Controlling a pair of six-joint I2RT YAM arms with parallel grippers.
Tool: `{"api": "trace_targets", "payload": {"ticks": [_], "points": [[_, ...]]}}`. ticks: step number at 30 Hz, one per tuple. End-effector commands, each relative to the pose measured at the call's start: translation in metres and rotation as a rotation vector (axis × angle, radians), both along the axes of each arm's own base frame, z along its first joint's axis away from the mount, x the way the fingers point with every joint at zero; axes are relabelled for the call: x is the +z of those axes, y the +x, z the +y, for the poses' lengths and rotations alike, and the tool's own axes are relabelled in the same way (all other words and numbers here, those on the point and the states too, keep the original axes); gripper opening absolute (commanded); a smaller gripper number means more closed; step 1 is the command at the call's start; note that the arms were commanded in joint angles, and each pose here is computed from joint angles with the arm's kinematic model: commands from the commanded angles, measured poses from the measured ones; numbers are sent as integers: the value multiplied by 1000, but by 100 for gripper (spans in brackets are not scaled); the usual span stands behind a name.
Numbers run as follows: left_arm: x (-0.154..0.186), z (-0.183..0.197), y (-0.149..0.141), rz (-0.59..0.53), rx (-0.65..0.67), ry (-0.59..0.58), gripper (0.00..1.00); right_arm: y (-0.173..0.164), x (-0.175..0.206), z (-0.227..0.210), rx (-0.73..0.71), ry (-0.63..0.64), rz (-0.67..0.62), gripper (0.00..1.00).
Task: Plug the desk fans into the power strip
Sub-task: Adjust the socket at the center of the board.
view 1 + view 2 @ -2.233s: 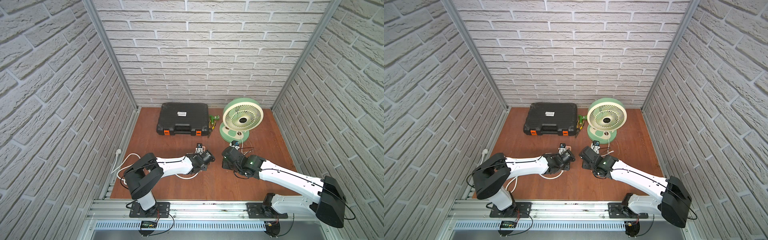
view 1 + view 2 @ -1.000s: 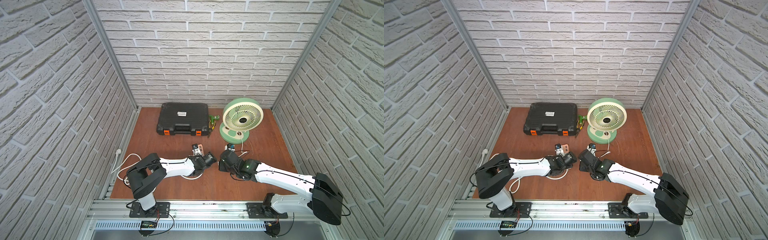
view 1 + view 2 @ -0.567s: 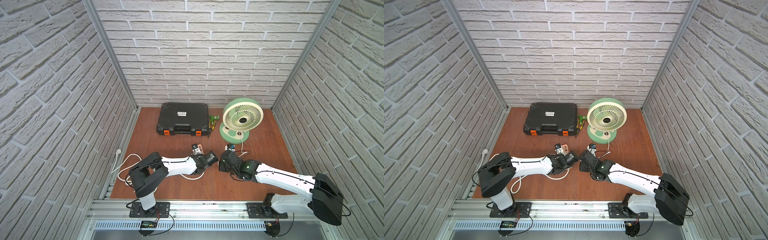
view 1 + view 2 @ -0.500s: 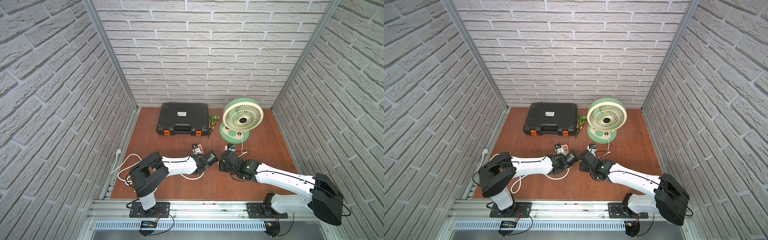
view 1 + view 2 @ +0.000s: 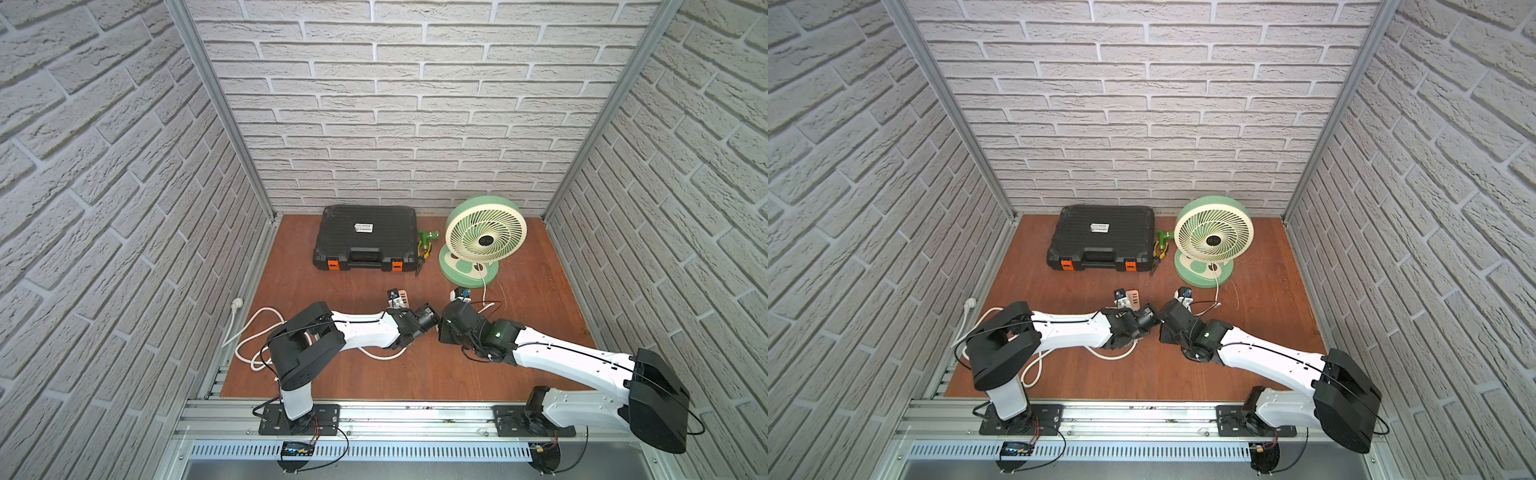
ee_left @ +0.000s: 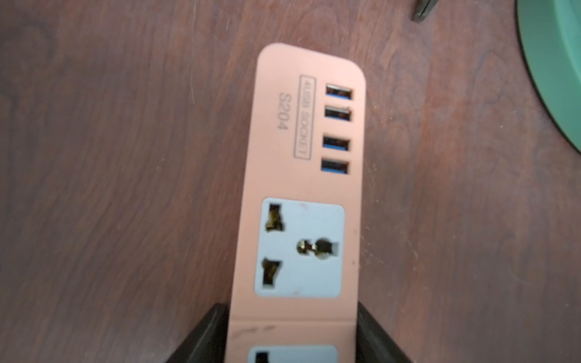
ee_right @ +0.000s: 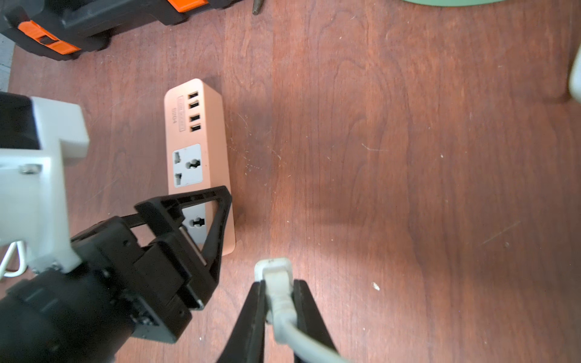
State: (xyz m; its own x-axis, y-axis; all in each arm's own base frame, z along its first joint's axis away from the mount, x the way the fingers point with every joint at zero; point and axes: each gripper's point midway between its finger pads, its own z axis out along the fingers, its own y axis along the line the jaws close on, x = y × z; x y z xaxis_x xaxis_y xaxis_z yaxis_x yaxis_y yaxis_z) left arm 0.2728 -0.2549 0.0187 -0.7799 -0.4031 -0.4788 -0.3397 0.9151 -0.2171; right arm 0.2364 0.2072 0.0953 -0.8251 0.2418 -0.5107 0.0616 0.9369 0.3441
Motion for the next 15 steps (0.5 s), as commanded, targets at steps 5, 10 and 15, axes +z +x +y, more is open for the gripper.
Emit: {"api": "trace_targets", "payload": {"ticks": [5, 10, 15], "points": [[-16, 42, -11, -16, 211, 72, 77, 1, 11, 4, 25, 15, -30, 3], [2, 35, -7, -57, 132, 64, 81, 2, 11, 3, 23, 4, -31, 3], [16, 35, -9, -86, 95, 33, 84, 3, 12, 3, 25, 0, -36, 3]]}}
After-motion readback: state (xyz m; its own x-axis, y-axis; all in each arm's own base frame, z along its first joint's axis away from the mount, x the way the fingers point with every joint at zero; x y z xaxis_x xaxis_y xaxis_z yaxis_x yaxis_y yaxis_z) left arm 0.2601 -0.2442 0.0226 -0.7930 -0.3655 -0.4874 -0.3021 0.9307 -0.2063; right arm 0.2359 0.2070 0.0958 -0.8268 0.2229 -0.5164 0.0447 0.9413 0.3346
